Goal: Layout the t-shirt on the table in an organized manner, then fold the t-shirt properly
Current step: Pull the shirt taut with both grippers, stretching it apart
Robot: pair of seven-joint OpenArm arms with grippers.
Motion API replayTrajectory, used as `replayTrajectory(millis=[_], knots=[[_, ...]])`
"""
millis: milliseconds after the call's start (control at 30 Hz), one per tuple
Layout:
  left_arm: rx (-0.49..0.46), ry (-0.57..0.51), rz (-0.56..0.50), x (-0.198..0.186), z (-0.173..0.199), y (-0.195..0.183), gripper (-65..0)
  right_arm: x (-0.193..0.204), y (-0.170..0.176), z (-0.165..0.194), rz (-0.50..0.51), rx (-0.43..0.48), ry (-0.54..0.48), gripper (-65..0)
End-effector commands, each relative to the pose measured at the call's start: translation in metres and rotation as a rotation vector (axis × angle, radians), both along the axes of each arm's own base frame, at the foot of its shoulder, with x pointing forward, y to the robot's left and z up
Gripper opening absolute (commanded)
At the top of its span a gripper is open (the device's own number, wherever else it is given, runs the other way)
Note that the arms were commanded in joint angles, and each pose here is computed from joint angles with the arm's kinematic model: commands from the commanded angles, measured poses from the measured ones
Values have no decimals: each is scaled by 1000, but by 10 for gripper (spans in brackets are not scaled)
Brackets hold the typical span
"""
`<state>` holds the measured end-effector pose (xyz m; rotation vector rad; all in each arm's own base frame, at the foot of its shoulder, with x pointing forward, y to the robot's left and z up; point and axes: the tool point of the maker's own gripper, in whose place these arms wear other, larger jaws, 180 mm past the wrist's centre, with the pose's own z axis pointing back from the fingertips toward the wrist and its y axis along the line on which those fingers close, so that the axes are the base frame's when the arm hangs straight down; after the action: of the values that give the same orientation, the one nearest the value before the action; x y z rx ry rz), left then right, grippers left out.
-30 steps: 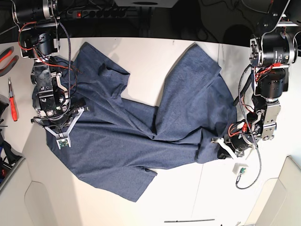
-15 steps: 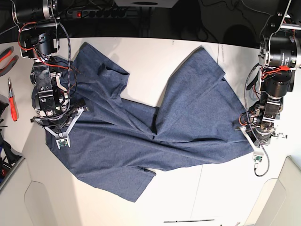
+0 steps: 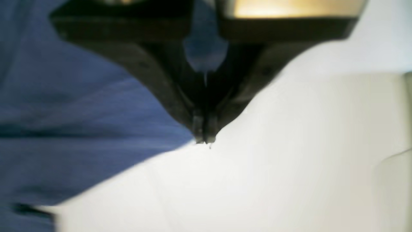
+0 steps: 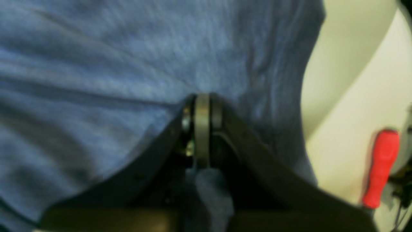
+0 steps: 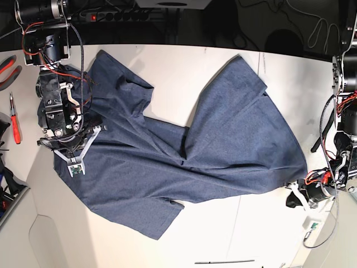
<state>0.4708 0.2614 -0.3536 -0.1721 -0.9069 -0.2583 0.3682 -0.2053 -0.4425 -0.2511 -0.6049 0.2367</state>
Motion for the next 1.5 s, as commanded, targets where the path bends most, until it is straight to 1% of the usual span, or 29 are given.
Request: replayTrajectory(millis=[0,67,167,233,300,333,400,533,567,600,667,700,767,800,867,933,1033,1133,1200,1233,1333,1367,1400,1467], knots=[[-51,-43,-24,9,21,-7,-650,30,-1,37,6,-3,-121,-650],[-97,6,-25,-1,7,-16,-650,42,5,62,21,3,-195,-650],[-120,43,-25,-15,-14,-24,-650,57,10,90,32,14,-270,-650],[-117,76,-30,-26,-29,-29,-650,65,13,98,34,34,-296,-650],[-101,110,-30,-37,-44,-29,-650,73,15,98,32,62,-309,-650],[-96,122,-19,-41,-50,-29,-650,75,14,90,23,71,-288,-650],[-96,122,1,-45,-56,-26,-650,76,10,68,3,76,-215,-650],[-149,43,32,-50,-50,-22,-650,64,-2,20,-32,74,-62,-650],[-156,53,40,-54,-52,-22,-650,60,-5,10,-35,71,-44,-650],[-156,92,46,-61,-57,-21,-650,55,-6,2,-37,70,-26,-650],[-147,200,46,-78,-71,-21,-650,46,-7,-13,-46,73,13,-650],[-143,223,45,-83,-77,-21,-650,41,-8,-20,-51,73,35,-650],[-122,206,48,-88,-82,-18,-650,34,-10,-29,-58,72,64,-650],[-103,182,51,-87,-83,-16,-650,31,-11,-33,-61,72,75,-650],[-29,138,95,-81,-83,-1,-650,30,-11,-34,-61,74,78,-650],[65,80,148,-69,-75,18,-650,36,-10,-31,-56,77,42,-650],[183,-14,217,-45,-52,41,-650,45,-5,-25,-68,82,-12,-650],[231,-118,262,-16,-23,52,-650,52,12,-23,-59,108,-43,-650],[237,-168,280,4,-6,54,-650,57,28,-20,-44,134,-66,-650],[244,-175,283,12,-1,54,-650,59,36,-19,-37,147,-72,-650],[258,-161,259,30,6,48,-650,66,56,-14,-19,178,-100,-650],[245,-142,238,33,8,42,-650,70,58,-11,-13,178,-110,-650],[219,-108,206,33,7,36,-650,76,59,-5,-1,167,-134,-650],[97,-34,106,27,7,15,-650,87,53,8,13,125,-178,-650]])
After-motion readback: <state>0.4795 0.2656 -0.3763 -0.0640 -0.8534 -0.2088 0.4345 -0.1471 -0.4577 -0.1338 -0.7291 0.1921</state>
